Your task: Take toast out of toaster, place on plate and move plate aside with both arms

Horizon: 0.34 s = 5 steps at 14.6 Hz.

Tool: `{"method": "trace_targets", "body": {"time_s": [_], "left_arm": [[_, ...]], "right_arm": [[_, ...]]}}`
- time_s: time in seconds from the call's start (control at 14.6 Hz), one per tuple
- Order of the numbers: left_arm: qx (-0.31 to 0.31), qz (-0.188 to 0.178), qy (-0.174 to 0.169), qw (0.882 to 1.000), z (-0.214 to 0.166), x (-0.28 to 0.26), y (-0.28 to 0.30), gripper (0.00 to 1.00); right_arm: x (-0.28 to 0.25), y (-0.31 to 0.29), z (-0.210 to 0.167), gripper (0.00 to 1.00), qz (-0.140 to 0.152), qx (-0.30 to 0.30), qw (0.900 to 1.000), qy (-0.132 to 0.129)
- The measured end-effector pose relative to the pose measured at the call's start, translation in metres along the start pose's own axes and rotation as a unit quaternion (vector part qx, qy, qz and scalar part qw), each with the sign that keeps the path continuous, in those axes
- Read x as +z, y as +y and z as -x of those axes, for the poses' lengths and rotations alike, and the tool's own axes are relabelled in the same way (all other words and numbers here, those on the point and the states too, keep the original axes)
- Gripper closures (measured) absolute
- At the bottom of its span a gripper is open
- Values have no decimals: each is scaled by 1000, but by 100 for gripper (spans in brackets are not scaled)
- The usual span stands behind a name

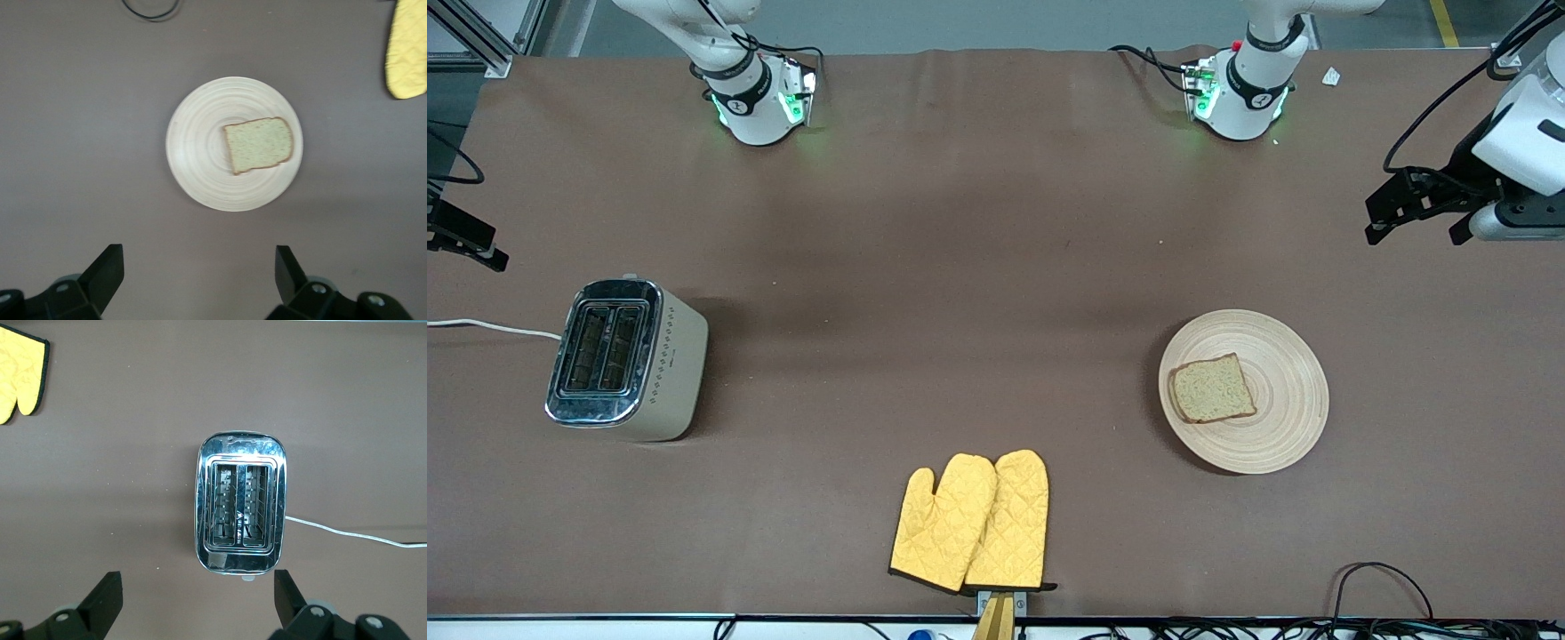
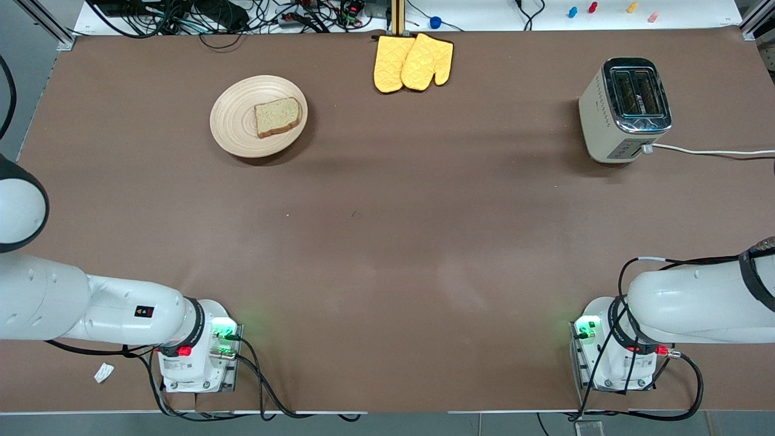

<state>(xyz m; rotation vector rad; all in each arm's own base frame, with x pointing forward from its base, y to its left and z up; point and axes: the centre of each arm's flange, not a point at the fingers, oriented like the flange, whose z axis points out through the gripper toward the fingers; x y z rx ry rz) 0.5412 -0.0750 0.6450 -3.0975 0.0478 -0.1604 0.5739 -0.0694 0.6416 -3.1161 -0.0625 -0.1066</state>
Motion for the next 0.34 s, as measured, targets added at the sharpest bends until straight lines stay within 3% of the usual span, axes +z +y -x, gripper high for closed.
{"method": "trace_targets", "body": {"time_s": [0.34], "left_arm": [[4, -8, 10, 1000, -2, -3, 3, 0]], "right_arm": [[0, 0, 0, 0, 0, 0, 1000, 0]]}}
